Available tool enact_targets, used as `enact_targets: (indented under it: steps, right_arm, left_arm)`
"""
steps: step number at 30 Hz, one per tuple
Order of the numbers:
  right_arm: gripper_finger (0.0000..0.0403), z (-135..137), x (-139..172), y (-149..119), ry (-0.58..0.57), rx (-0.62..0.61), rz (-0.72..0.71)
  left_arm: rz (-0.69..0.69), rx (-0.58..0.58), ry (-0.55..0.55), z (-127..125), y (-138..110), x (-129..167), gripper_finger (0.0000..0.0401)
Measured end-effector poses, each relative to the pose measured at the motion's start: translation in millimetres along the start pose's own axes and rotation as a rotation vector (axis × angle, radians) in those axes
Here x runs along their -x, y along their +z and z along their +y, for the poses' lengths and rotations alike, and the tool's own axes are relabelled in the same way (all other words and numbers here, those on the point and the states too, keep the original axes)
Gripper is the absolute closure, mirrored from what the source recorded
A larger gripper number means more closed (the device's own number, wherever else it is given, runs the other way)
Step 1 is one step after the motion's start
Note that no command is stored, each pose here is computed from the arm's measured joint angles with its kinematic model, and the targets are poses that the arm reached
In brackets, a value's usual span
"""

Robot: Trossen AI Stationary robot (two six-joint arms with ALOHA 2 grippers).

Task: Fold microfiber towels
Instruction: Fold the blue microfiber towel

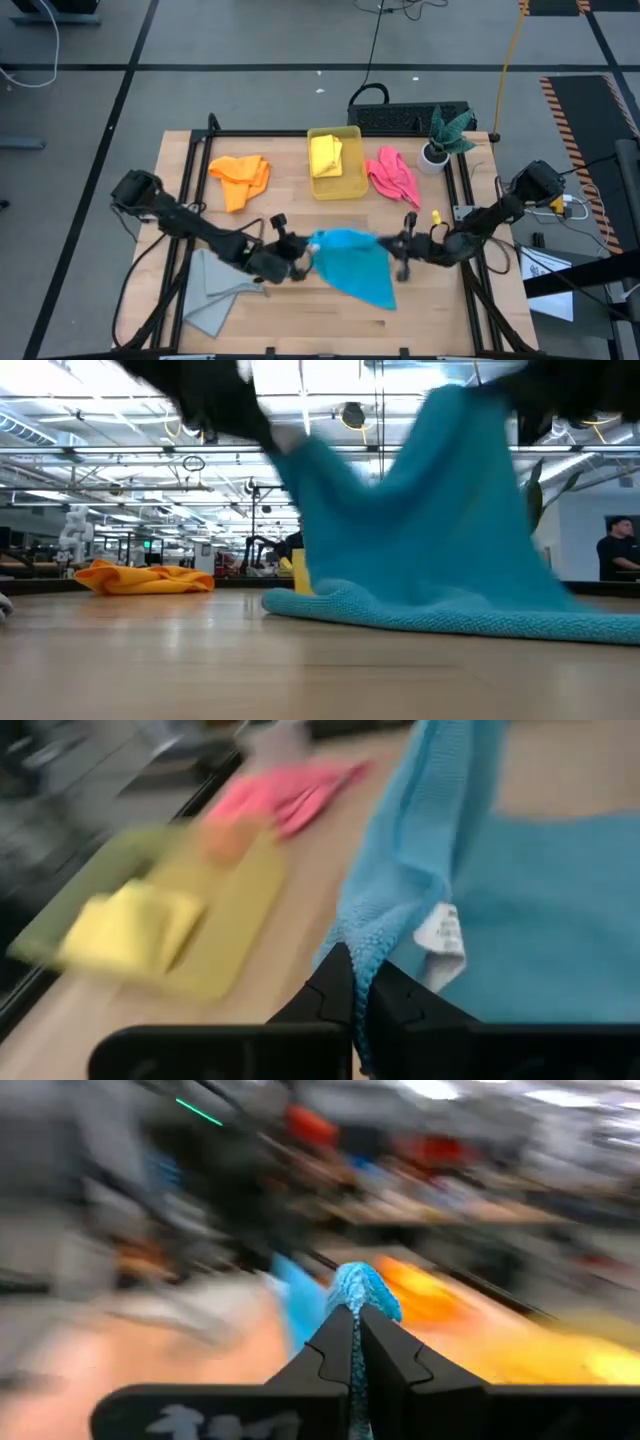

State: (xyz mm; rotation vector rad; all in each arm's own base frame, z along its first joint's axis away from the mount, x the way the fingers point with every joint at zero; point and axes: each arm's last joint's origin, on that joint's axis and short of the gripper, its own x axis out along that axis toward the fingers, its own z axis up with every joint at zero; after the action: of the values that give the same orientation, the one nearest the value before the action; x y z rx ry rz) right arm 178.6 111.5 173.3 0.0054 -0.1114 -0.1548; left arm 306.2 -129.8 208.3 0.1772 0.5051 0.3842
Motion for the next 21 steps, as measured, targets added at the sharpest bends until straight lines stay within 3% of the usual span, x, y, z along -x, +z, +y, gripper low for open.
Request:
enact_targets:
  steps: [6,9,13,16,21]
  right_arm:
    - [0.0399,30.8,9.4,36.8,0.546,-0.116,-0.288]
    - [0.0399,47.9,4.9,62.4,0.602,-0.185,-0.369]
    - [0.0399,58.5,-5.6,83.1,0.439,-0.049,-0.399]
    - [0.0399,51.7,-8.6,95.0,0.193,0.111,-0.365]
    - [0.0399,28.5,-13.4,101.3,-0.224,0.392,-0.176]
  left_arm:
    - [-0.262,-0.004,-0.291,-12.0,38.3,63.7,0.0394]
    - [-0.390,0.009,-0.363,-8.9,53.7,91.3,0.0398]
    - [-0.478,-0.010,-0.335,5.8,66.5,111.4,0.0396]
    - [-0.471,0.005,-0.215,17.3,70.5,108.0,0.0398]
    - [-0.413,-0.041,0.037,34.1,72.1,92.3,0.0398]
